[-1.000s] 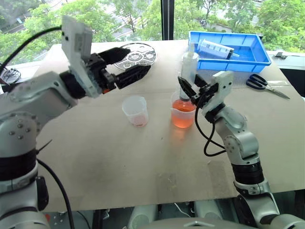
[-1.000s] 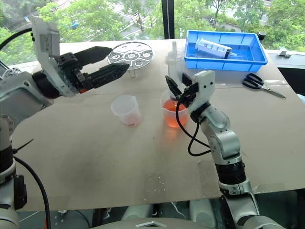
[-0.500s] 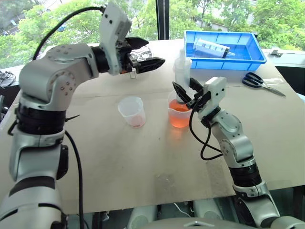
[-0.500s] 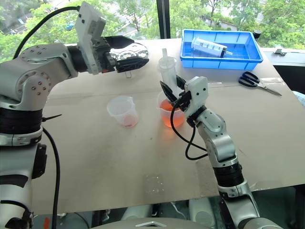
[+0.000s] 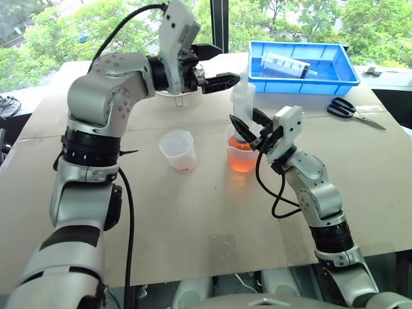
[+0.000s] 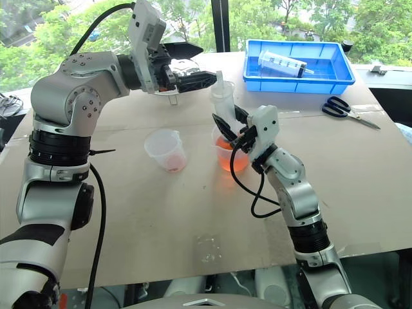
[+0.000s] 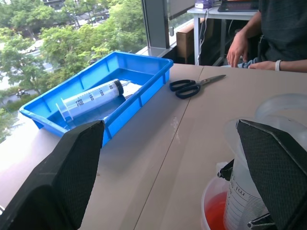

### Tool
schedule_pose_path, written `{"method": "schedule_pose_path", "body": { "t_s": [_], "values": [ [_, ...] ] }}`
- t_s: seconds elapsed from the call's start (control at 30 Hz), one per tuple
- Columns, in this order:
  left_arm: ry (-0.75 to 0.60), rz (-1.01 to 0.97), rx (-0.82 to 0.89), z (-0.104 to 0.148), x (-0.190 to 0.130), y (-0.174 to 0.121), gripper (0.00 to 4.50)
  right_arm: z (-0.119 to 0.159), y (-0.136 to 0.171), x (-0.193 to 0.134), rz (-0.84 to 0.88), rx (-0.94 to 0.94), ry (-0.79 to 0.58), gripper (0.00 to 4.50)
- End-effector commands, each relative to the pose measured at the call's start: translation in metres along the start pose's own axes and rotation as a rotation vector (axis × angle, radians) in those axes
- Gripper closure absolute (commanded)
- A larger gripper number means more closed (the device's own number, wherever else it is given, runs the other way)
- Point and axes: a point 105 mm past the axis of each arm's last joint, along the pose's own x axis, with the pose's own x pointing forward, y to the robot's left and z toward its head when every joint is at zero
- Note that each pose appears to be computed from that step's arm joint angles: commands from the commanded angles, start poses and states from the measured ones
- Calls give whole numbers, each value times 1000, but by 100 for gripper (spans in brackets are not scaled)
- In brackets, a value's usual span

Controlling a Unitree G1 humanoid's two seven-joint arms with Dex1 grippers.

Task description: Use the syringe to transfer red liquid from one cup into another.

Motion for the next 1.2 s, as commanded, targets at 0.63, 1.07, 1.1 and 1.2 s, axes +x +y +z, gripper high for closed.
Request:
{"method": "schedule_pose_path", "body": {
  "t_s": [0.63, 1.07, 1.1, 1.2],
  "values": [
    [-79, -42, 92, 24, 15, -7, 0, 19, 12, 0, 87, -24, -25, 304],
    [-123, -59, 120, 29, 18, -12, 442, 1, 5, -7, 64, -21, 74, 305],
    [-124, -58, 121, 29, 18, -11, 450, 0, 5, -7, 66, -22, 80, 306],
    [-135, -47, 125, 32, 17, -9, 450, -5, 7, -9, 75, -20, 103, 306]
  ]
}}
